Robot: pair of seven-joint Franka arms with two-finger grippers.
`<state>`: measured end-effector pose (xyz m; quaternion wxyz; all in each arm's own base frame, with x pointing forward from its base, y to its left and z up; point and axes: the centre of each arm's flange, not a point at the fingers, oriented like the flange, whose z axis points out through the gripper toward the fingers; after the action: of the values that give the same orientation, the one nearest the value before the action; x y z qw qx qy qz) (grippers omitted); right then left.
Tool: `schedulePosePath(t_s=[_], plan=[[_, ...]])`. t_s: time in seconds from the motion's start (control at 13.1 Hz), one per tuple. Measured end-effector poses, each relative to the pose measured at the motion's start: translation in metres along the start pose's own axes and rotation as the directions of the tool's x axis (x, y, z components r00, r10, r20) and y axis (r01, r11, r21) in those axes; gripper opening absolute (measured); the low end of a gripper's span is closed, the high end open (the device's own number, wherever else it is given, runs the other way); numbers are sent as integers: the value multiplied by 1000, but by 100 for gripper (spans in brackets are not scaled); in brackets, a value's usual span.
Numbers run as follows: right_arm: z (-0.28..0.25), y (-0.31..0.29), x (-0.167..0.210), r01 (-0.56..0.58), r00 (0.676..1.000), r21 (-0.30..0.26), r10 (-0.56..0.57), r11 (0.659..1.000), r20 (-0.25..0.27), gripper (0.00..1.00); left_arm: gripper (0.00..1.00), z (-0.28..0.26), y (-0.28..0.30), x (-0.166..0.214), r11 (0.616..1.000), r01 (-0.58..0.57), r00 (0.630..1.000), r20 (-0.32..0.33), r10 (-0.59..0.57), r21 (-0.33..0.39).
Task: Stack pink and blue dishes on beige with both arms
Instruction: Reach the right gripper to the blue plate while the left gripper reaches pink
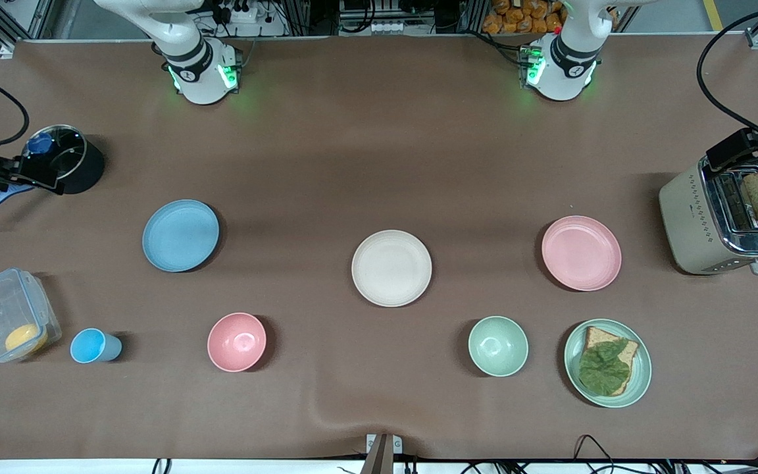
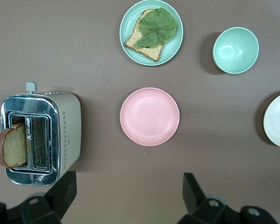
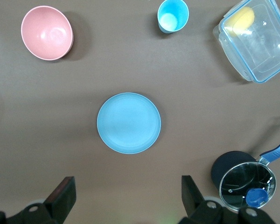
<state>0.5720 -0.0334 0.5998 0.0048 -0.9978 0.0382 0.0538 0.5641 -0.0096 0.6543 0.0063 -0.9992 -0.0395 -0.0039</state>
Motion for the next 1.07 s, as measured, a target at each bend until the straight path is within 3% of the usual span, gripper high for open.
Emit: schedulePosePath(t_s=[0.46,0.69,1.07], plan=[[0,0,0,0,1000,0,0,1000,0,100,100,13,-2,2,1000,-26,999,30,26,7],[1,1,0,-1,1000,0,1,1000,4,100,100,85,-9,16,1000,-20,996,84,18,21],[20,31,-2,-26,997,5,26,1000,72,100,100,228,-37,16,1000,17,999,32,-18,22]])
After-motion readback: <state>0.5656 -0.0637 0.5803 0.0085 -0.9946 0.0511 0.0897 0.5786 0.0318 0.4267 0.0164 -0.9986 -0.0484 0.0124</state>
